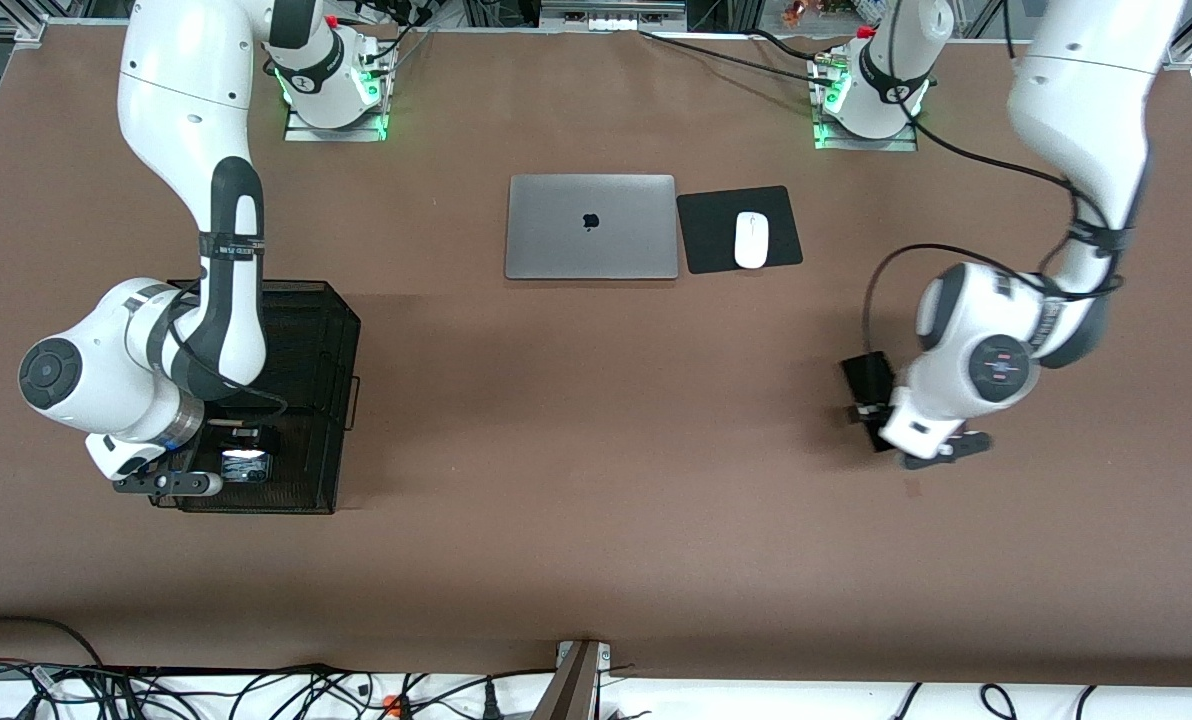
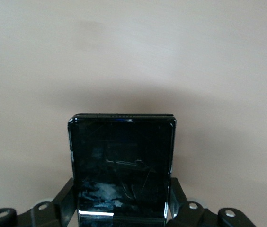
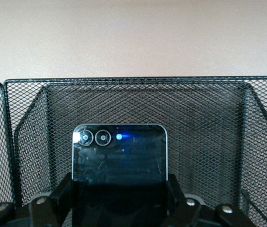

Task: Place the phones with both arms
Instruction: 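Set the smartphone beside the laptop while the right gripper withdraws from the tray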

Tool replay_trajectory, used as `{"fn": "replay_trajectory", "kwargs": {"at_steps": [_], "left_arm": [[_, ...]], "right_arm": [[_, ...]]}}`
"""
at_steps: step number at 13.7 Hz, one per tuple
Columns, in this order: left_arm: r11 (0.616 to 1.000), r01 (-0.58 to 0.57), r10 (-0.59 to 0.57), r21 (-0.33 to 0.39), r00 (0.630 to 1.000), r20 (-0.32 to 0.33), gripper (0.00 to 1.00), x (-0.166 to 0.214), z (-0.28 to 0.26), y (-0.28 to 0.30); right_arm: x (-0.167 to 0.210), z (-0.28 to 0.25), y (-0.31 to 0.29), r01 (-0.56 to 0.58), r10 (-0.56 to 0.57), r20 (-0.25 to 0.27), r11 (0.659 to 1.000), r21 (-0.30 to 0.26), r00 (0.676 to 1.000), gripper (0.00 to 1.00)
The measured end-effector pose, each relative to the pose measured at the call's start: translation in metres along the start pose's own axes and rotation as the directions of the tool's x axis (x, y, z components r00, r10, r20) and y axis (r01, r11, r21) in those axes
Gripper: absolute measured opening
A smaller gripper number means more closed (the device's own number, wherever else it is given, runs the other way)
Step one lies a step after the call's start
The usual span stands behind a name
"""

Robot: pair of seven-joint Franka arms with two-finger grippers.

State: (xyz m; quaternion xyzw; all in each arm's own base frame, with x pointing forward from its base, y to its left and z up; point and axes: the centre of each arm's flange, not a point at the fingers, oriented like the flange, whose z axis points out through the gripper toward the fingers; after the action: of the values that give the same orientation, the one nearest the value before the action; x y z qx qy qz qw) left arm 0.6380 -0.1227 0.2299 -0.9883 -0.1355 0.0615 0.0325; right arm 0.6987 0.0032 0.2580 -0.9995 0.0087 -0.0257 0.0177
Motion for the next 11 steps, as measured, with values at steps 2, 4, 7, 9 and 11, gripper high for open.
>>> {"fn": "replay_trajectory", "kwargs": {"at_steps": [2, 4, 7, 9, 11], "left_arm": [[0.999, -0.005, 0.005, -0.039, 1.000, 0.003, 0.80, -0.024, -0.012, 0.061], [0.997, -0.015, 0.014, -0.071, 1.000, -0.011, 0.80, -0.045, -0.019, 0.122], [0.994, -0.042, 0.038, -0.097, 0.999, -0.038, 0.80, -0.077, -0.018, 0.206], [0.989, -0.099, 0.094, -0.106, 0.994, -0.050, 0.80, -0.101, -0.011, 0.250], [0.980, -0.160, 0.153, -0.117, 0.986, -0.067, 0.80, -0.128, -0.007, 0.291]], "right_arm": [[0.003, -0.005, 0.000, 0.002, -0.002, -0.012, 1.000, 0.000, 1.000, 0.91], [0.007, -0.010, 0.001, 0.003, -0.003, -0.023, 1.000, 0.002, 1.000, 1.00], [0.013, -0.022, 0.000, 0.017, -0.017, -0.036, 1.000, 0.009, 0.999, 1.00], [0.018, -0.034, 0.006, 0.043, -0.043, -0.011, 0.999, 0.033, 0.999, 1.00], [0.026, -0.057, 0.016, 0.065, -0.066, 0.024, 0.996, 0.063, 0.998, 1.00]]}}
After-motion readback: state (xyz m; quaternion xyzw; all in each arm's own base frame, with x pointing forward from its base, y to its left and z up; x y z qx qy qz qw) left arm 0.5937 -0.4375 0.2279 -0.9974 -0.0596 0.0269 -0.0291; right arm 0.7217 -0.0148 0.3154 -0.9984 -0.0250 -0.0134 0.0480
